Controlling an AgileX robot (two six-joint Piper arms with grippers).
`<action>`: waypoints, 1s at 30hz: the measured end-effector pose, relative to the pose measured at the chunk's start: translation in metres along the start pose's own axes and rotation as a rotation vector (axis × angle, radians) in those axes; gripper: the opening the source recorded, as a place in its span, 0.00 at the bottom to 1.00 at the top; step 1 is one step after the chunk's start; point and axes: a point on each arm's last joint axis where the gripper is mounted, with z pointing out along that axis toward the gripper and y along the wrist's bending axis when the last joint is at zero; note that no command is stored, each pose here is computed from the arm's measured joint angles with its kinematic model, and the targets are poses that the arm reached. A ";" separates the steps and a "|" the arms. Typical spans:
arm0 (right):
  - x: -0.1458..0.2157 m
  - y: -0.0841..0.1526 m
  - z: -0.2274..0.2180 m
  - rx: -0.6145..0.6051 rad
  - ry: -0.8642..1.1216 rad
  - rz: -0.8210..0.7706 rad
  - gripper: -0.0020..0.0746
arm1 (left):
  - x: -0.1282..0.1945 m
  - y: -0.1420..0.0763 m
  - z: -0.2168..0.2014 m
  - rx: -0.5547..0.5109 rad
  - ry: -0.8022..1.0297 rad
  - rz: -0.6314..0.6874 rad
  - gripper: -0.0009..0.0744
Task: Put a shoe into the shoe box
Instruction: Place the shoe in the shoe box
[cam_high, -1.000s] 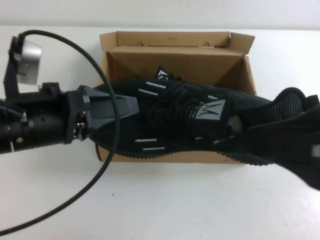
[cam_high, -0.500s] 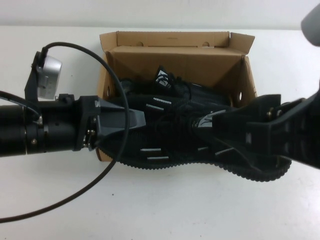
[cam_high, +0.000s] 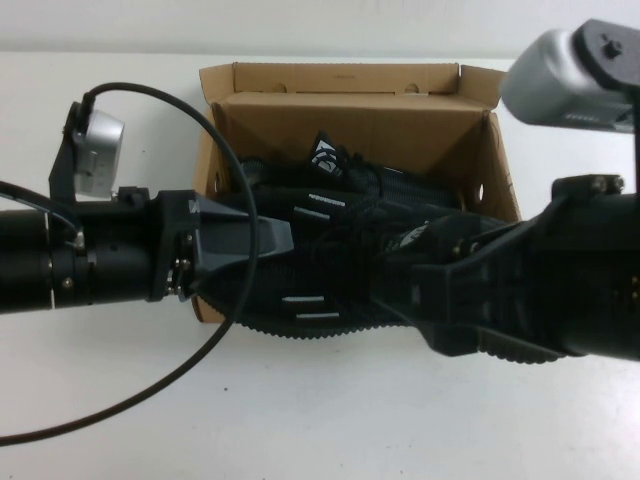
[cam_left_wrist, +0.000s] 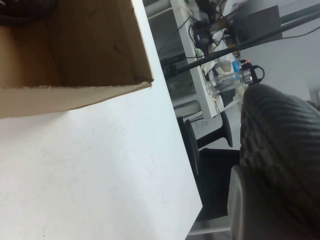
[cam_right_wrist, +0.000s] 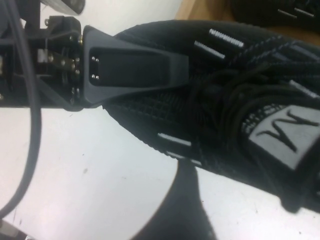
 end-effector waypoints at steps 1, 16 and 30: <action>0.000 0.001 0.002 -0.001 0.001 -0.001 0.75 | 0.000 0.000 0.000 0.003 0.000 0.000 0.19; -0.005 0.002 0.031 0.027 0.006 0.019 0.75 | 0.001 -0.001 0.000 0.015 0.008 0.014 0.19; -0.004 0.011 0.068 0.023 0.015 -0.006 0.67 | 0.001 0.001 0.000 -0.012 0.007 0.038 0.19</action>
